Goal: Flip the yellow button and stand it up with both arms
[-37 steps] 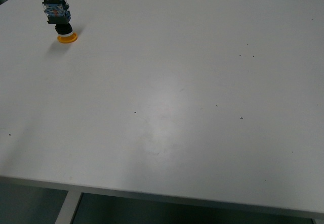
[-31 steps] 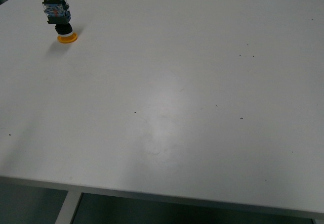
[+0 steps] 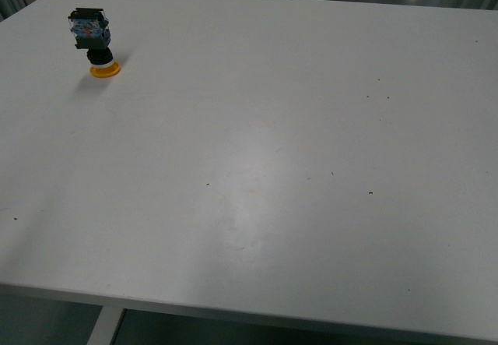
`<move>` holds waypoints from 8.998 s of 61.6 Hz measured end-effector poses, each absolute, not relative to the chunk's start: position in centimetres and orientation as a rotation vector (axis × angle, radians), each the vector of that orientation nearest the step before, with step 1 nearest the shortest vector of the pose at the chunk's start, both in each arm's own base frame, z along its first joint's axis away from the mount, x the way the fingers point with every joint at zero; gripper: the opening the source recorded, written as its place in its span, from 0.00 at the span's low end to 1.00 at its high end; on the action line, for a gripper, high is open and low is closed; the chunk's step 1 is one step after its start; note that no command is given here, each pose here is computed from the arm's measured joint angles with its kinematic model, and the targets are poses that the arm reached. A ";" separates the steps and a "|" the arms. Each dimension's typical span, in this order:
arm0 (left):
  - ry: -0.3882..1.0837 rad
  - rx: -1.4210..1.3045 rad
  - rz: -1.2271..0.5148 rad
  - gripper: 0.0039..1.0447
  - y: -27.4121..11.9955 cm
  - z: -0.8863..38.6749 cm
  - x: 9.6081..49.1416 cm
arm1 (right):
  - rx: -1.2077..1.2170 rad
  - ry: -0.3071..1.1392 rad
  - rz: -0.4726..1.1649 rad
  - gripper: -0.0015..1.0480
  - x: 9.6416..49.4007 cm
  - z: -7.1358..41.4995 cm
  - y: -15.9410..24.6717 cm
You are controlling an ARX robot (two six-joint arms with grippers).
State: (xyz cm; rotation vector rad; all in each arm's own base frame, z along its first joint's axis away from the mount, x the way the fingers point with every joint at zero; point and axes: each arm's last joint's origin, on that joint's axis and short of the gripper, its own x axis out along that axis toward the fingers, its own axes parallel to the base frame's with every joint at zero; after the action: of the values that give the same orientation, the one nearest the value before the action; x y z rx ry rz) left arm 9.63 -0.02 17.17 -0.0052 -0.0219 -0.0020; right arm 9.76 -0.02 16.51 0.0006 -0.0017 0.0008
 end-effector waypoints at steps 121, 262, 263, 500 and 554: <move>0.642 -0.061 -0.096 0.94 6.5 23.2 35.7 | 0.001 -0.002 -0.002 0.93 9.8 16.5 0.0; 0.873 -0.064 -0.147 0.61 -0.7 19.6 45.4 | 0.001 -0.002 -0.002 0.93 9.8 16.5 0.0; 0.874 -0.065 -0.147 0.60 -0.7 19.6 45.4 | 0.001 -0.002 -0.002 0.93 9.8 16.5 0.0; 0.611 -1.144 -1.281 0.33 -22.7 26.3 39.7 | 1.244 0.224 0.267 0.93 30.1 27.5 6.6; 0.621 -1.155 -1.277 0.49 -22.6 26.3 39.7 | 1.270 0.210 0.282 0.27 31.0 27.7 6.9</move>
State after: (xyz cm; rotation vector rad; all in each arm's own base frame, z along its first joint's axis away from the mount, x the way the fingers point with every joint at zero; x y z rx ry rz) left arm 39.75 -22.65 26.33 -1.1552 0.6211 -1.2770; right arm 31.04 6.89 27.70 1.2697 0.2105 0.2825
